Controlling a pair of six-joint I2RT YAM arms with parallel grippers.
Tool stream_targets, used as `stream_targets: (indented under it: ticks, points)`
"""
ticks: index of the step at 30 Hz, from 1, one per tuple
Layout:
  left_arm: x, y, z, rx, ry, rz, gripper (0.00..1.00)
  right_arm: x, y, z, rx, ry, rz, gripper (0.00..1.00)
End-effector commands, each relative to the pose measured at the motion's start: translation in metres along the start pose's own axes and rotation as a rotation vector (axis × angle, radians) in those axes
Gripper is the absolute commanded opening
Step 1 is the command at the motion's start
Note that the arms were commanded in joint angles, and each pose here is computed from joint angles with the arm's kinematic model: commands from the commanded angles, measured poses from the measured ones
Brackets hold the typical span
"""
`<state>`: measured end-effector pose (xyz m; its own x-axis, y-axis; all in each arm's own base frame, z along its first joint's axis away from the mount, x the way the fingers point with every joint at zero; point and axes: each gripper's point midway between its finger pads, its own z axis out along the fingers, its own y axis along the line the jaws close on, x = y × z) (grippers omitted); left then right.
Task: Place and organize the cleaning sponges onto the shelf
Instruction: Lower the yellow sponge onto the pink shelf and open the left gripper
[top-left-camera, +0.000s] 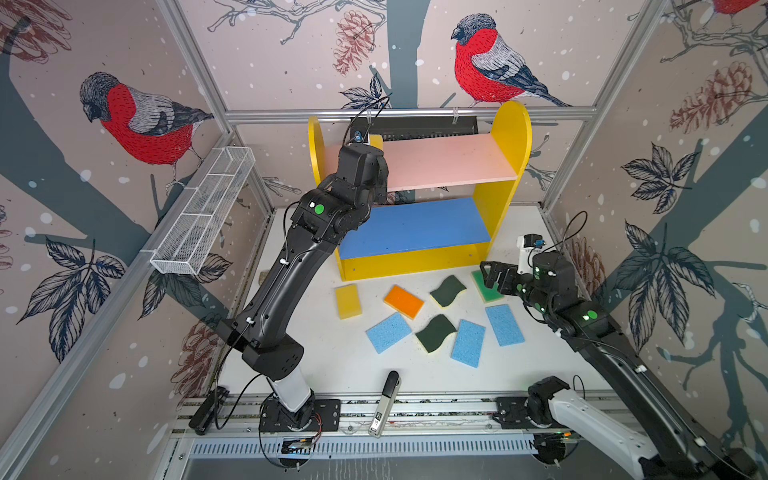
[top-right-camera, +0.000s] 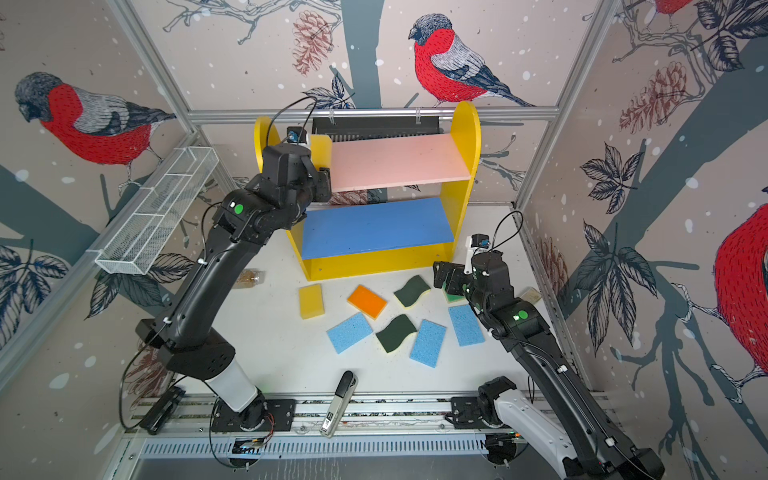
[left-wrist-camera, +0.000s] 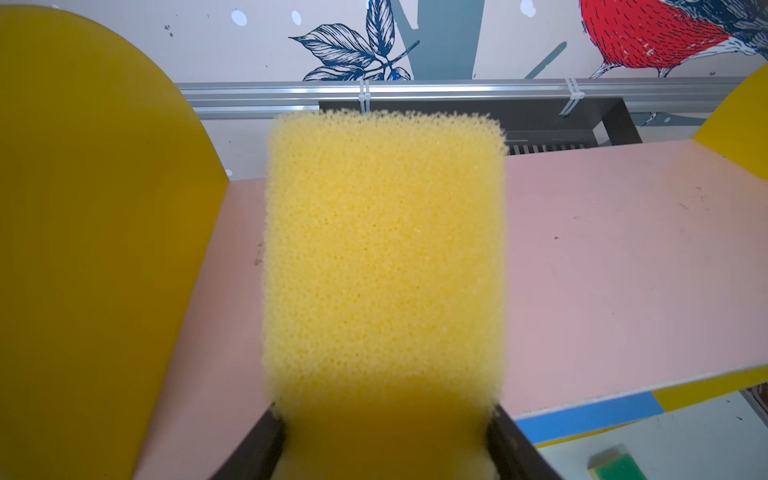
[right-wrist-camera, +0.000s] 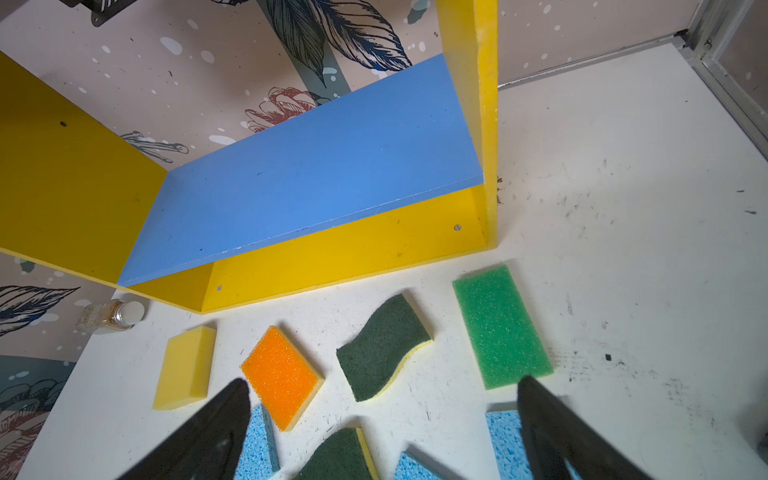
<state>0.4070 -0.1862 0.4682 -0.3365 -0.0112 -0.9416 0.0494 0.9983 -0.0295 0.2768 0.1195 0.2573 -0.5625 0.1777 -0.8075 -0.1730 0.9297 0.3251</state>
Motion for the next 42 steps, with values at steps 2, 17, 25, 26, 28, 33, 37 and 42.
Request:
stream_targets:
  ticks: [2, 17, 25, 26, 28, 33, 37, 42]
  points:
    - [-0.014, 0.007, 0.009, -0.025, -0.042, -0.054, 0.6, -0.002, -0.002, 0.0, 0.013, -0.009, -0.021, 1.0]
    - [-0.002, 0.019, 0.04, -0.062, 0.006, -0.064, 0.61, -0.002, -0.003, 0.003, 0.019, -0.008, -0.024, 1.0]
    - [0.001, 0.013, 0.05, -0.017, 0.022, -0.068, 0.62, -0.001, -0.003, 0.004, 0.019, -0.003, -0.016, 1.0]
    - [0.001, 0.012, 0.05, -0.011, 0.023, -0.071, 0.62, -0.001, -0.003, 0.004, 0.019, -0.003, -0.015, 1.0]
    - [0.002, 0.009, 0.051, 0.006, 0.027, -0.073, 0.62, -0.001, -0.002, 0.004, 0.016, -0.003, -0.012, 1.0]
    - [0.006, 0.01, 0.053, -0.007, 0.037, -0.075, 0.62, 0.0, -0.002, 0.004, 0.018, -0.001, -0.008, 1.0]
    - [0.008, 0.008, 0.056, 0.0, 0.044, -0.068, 0.63, -0.001, -0.001, 0.005, 0.012, -0.001, -0.003, 1.0]
    - [0.009, 0.007, 0.058, 0.001, 0.043, -0.074, 0.65, -0.001, -0.001, 0.006, 0.011, 0.002, -0.001, 1.0]
